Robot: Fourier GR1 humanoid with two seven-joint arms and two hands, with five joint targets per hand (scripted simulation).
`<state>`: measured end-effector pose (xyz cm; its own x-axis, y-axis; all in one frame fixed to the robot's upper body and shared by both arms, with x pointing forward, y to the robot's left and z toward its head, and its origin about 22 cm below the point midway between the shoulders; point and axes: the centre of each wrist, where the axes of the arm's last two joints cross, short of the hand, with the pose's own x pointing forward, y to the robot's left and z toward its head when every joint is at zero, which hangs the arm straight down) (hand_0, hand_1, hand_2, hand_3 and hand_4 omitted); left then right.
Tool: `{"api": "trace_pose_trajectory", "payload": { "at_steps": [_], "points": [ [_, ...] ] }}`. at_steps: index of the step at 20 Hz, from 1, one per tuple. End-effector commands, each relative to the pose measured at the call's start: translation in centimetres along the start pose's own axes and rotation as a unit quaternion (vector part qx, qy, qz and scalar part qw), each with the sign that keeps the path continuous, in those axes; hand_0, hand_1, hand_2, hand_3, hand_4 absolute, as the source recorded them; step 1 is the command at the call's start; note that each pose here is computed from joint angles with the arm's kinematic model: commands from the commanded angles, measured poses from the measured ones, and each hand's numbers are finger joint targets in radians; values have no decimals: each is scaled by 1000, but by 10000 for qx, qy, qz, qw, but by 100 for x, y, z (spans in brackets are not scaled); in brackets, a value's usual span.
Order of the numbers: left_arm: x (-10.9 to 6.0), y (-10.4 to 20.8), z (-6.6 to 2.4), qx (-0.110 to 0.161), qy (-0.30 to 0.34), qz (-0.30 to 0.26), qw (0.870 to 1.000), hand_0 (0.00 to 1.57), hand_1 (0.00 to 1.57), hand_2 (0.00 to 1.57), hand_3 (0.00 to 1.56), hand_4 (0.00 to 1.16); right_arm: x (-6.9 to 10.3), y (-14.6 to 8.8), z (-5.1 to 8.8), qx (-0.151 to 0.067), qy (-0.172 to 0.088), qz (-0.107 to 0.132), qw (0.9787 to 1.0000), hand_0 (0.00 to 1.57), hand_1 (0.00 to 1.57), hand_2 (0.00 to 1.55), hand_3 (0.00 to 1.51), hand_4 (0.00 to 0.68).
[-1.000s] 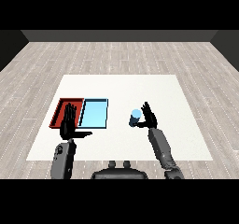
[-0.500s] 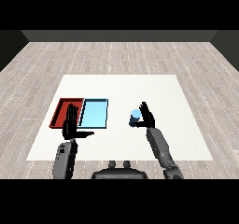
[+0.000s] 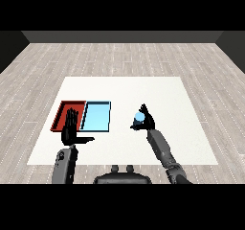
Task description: Pick the blue can and put it in the blue box
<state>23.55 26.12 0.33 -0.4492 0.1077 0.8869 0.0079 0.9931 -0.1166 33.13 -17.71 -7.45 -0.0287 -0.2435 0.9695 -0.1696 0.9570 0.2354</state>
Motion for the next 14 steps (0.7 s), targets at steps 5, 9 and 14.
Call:
{"api": "trace_pose_trajectory", "payload": {
  "at_steps": [5, 9, 14],
  "points": [
    [-156, -75, -208, 15, -108, 16, 9999, 0, 0, 0, 0, 0, 60, 187, -90, 157, 159, -212, 9995, 0, 0, 0, 0, 0],
    [96, 19, -215, -44, -71, 6, 10000, 0, 0, 0, 0, 0, -236, 151, 42, -87, 70, 59, 9999, 0, 0, 0, 0, 0],
    [301, 127, -59, -35, -6, 4, 10000, 0, 0, 0, 0, 0, -15, 107, -175, -329, 301, 539, 9975, 1530, 1530, 1486, 1452, 582]
  ]
}}
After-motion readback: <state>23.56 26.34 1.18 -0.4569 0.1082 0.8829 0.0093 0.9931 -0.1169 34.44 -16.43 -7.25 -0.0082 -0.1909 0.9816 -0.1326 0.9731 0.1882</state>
